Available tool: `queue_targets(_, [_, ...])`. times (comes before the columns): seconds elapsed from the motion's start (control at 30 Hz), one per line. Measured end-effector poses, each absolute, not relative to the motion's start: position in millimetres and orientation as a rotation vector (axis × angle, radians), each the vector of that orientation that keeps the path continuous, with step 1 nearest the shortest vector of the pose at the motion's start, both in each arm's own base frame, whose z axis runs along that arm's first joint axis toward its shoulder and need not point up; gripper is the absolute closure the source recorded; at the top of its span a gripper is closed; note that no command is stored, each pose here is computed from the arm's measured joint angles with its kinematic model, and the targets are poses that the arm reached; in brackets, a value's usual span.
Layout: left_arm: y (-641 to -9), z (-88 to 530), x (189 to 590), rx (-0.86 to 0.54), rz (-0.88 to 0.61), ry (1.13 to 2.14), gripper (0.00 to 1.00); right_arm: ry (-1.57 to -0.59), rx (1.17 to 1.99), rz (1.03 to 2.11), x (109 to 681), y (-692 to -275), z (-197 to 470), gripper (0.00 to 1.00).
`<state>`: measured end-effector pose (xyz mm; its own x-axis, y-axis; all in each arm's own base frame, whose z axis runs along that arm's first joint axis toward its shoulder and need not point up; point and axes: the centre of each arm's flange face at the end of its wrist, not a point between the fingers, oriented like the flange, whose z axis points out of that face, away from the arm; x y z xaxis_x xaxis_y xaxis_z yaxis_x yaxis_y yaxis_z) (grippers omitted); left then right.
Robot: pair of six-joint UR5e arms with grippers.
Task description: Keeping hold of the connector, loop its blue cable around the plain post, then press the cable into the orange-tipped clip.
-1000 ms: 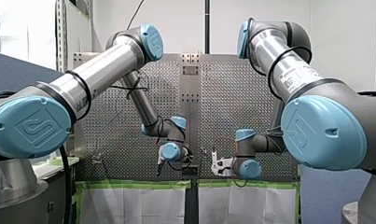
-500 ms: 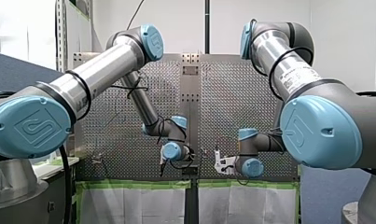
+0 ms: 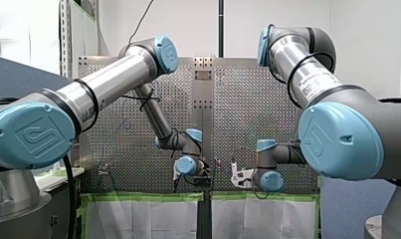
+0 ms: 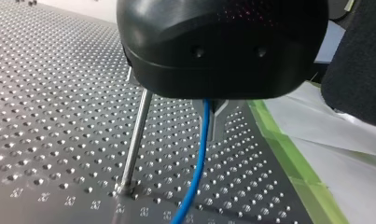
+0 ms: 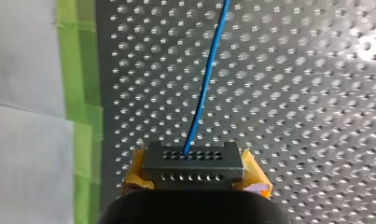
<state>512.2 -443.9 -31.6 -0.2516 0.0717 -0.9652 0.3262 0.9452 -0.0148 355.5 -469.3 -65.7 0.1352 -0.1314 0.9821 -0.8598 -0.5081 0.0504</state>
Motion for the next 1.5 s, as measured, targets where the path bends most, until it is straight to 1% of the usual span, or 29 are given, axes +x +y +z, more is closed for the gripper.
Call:
queue_targets(0.27, [-438.4, -29.4, 521.3, 0.269, -0.251, 1.808, 1.00, -0.958, 1.783, 1.398, 354.5, -474.8, -73.8, 1.00])
queue_targets(0.5, [-431.1, -27.8, 529.5, 0.260, -0.239, 1.812, 1.00, -0.937, 1.820, 1.347, 354.4, -476.9, -74.2, 1.00])
queue_targets(0.77, [-418.0, -30.9, 532.1, 0.278, -0.196, 1.858, 1.00, -0.918, 1.830, 1.328, 355.6, -475.1, -74.4, 1.00])
queue_targets(1.13, [-415.9, -31.2, 520.7, 0.351, -0.140, 1.913, 1.00, -0.909, 1.836, 1.278, 354.4, -471.2, -75.8, 1.00])
queue_targets(1.5, [-418.1, -2.2, 519.0, 0.339, -0.146, 1.882, 1.00, -0.895, 1.840, 1.279, 353.0, -465.1, -72.5, 1.00])
